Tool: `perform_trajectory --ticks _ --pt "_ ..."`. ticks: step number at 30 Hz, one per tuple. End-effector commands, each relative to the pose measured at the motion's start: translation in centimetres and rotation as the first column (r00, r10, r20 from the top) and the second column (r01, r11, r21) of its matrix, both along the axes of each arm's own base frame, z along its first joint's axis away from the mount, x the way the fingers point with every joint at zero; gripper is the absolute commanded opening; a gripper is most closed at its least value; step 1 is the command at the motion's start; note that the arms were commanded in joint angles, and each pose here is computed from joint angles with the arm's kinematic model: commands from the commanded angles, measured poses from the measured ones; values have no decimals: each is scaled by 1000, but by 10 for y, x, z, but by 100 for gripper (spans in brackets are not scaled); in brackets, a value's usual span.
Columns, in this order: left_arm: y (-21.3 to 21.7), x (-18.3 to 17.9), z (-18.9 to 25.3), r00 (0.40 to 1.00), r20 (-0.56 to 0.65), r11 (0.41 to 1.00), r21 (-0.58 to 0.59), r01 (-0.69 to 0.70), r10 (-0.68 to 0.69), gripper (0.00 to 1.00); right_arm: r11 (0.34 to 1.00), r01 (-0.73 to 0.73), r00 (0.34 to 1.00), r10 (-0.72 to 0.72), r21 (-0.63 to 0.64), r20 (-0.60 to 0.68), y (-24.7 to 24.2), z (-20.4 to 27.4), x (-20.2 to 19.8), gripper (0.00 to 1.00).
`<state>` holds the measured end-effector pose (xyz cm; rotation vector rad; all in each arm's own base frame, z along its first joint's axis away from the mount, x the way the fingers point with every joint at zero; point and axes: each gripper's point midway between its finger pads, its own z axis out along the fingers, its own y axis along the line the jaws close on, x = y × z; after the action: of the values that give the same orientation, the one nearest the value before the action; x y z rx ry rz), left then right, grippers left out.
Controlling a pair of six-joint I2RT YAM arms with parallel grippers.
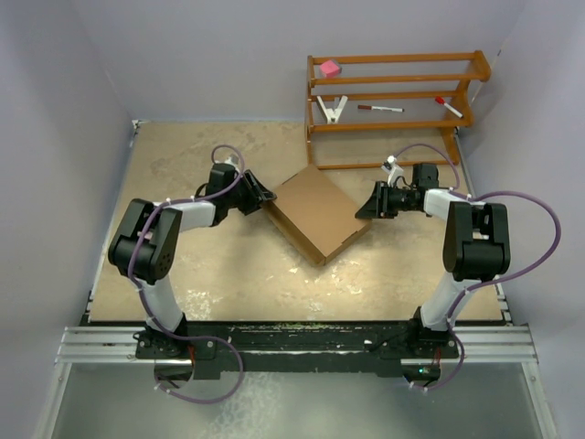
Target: Fold the paper box
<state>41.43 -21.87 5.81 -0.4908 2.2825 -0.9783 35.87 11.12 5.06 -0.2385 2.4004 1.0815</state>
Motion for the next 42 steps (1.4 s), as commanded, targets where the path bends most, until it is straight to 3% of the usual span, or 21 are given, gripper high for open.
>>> perform_trajectory --ticks 1,9,14,24,34,42 --pt "14 -9 -3 994 -99 997 64 -49 56 52 989 22 999 -28 -144 -42 -19 -37 -2 43" --pt "22 -18 -5 982 -160 992 95 -87 102 56 989 20 999 -26 -144 -40 -19 -37 -2 43" --pt "22 -19 -3 981 -166 992 95 -88 103 67 989 20 999 -26 -145 -41 -19 -37 -2 43" --pt "20 -22 9 981 -156 993 61 -106 114 68 989 20 999 -26 -145 -40 -19 -37 -2 43" --pt "17 -19 3 979 -172 993 58 -102 110 57 989 18 999 -24 -146 -38 -19 -37 -2 43" --pt "17 -18 -1 978 -180 993 62 -98 108 36 989 18 999 -24 -146 -40 -19 -37 -3 43"
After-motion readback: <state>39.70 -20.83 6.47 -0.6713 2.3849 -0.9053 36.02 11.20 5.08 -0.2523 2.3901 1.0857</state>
